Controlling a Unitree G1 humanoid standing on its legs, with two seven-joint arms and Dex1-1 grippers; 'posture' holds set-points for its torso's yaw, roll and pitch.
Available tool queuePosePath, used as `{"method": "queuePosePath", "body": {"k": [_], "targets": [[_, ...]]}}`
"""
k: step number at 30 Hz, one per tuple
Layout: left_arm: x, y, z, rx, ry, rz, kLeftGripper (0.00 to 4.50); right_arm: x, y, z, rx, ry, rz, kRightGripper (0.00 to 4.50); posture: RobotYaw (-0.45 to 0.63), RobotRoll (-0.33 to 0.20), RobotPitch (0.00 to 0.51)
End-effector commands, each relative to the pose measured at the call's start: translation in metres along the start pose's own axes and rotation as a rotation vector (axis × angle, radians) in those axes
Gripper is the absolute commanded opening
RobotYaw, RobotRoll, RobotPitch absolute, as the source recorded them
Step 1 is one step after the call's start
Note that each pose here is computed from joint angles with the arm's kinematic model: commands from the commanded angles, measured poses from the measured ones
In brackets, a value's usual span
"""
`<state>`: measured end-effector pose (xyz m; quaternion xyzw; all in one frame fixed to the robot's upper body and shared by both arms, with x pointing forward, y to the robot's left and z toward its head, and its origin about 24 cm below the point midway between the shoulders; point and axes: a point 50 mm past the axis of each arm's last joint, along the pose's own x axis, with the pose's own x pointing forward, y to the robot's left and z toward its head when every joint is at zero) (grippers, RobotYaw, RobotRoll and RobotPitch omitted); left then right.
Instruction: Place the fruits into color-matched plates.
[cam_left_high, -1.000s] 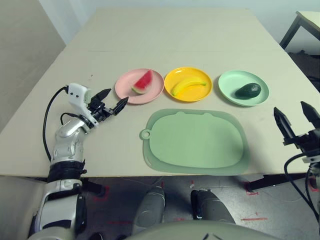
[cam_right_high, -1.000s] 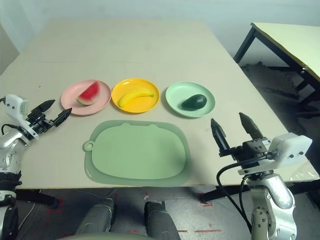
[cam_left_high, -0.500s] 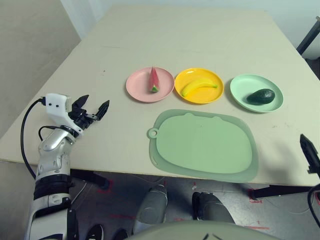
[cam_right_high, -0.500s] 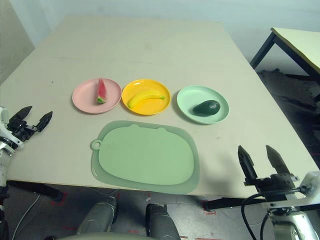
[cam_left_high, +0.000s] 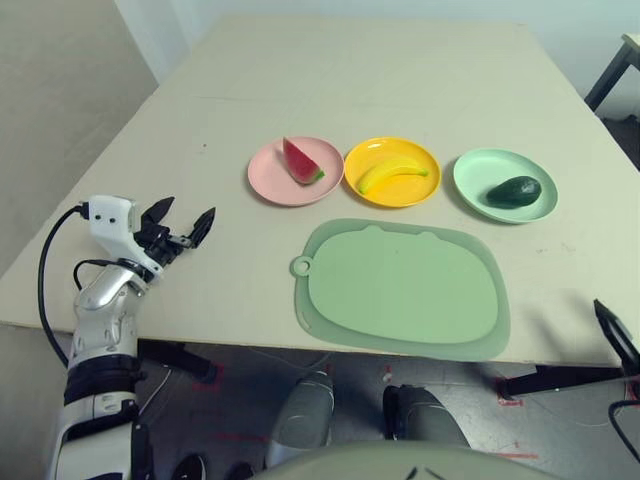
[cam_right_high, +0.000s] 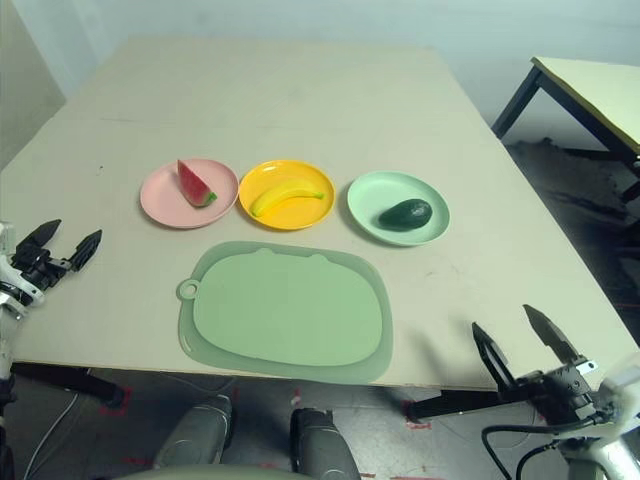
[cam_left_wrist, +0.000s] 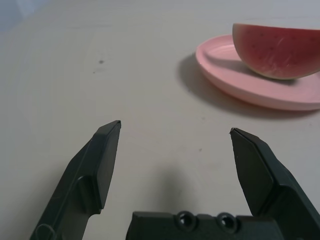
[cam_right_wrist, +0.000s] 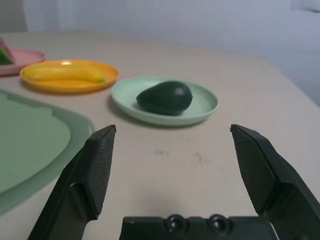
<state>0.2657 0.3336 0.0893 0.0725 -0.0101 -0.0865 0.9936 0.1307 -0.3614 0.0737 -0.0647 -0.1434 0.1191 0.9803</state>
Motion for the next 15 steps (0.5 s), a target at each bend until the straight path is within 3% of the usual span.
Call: {"method": "queuePosePath", "body": {"k": [1,6,15], "targets": [[-0.006,0.009,0.002,0.006,0.015,0.031,4.47,-0.005,0.003,-0.002,0.038,-0.032,-0.090,4.50,0.29,0.000,0.137],[-0.001,0.009,0.005,0.008,0.039,0.034,4.47,-0.006,-0.004,0.002,0.044,-0.096,-0.234,4.50,0.29,0.000,0.131],[0.020,-0.011,0.006,0.045,0.048,-0.051,4.47,-0.009,-0.006,0.005,0.038,-0.079,-0.255,4.50,0.25,0.000,0.144]]}}
